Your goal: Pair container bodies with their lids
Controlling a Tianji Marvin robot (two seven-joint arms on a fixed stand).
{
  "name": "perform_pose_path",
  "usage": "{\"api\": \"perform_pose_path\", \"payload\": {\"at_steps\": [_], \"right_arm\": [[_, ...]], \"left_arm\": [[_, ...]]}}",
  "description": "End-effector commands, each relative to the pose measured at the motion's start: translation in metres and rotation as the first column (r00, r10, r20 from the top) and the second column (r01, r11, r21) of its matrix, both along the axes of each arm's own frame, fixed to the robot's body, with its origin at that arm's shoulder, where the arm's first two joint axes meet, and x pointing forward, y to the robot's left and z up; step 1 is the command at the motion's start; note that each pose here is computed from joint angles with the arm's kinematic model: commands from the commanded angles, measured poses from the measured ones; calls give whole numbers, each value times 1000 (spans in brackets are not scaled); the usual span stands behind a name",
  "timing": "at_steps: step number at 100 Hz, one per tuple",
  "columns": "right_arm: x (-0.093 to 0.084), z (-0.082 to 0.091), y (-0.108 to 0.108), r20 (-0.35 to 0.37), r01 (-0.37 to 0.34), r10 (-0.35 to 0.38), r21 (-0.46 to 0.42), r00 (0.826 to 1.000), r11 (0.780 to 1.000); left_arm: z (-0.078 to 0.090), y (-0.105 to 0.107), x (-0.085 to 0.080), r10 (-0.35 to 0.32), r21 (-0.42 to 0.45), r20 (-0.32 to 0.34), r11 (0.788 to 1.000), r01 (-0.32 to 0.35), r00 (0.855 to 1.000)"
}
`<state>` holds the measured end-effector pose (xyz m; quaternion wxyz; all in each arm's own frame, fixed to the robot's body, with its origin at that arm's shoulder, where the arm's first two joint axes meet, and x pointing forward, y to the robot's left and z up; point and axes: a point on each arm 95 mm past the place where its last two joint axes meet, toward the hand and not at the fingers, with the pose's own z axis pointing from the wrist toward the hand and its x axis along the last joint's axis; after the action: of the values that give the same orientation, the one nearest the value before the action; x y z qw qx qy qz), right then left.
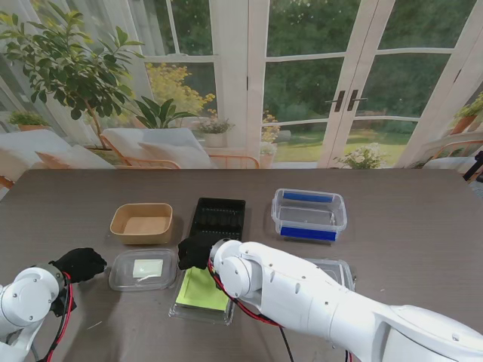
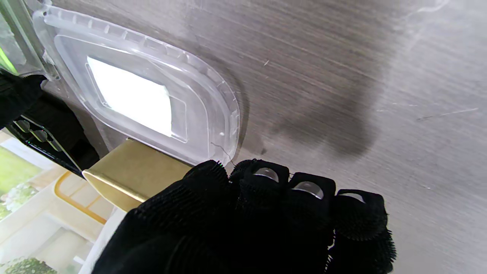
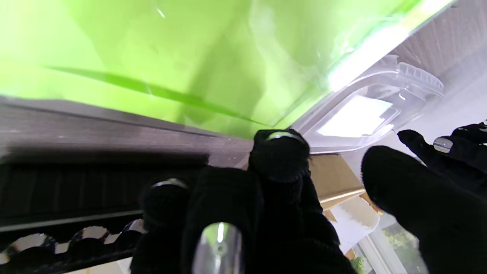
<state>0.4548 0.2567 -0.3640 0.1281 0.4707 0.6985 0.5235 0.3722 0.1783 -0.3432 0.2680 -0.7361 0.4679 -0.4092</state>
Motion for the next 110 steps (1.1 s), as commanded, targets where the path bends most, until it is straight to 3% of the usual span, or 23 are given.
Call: {"api": "perform_pose_path", "payload": {"at_steps": [1, 42, 110], "right_arm": [[0, 1, 7, -14, -17, 17, -5, 1000, 1000], [6, 6, 20, 7, -48, 49, -46, 999, 998], [13, -5, 29, -15, -88, 87, -130, 996, 988]], "left_arm": [[-3, -2, -3, -7, -6, -30, 1000, 6, 1000], [-5, -2, -6, 1, -4, -70, 1000, -2, 998], [-5, -4, -10, 0, -2, -93, 1000, 0, 996]]}}
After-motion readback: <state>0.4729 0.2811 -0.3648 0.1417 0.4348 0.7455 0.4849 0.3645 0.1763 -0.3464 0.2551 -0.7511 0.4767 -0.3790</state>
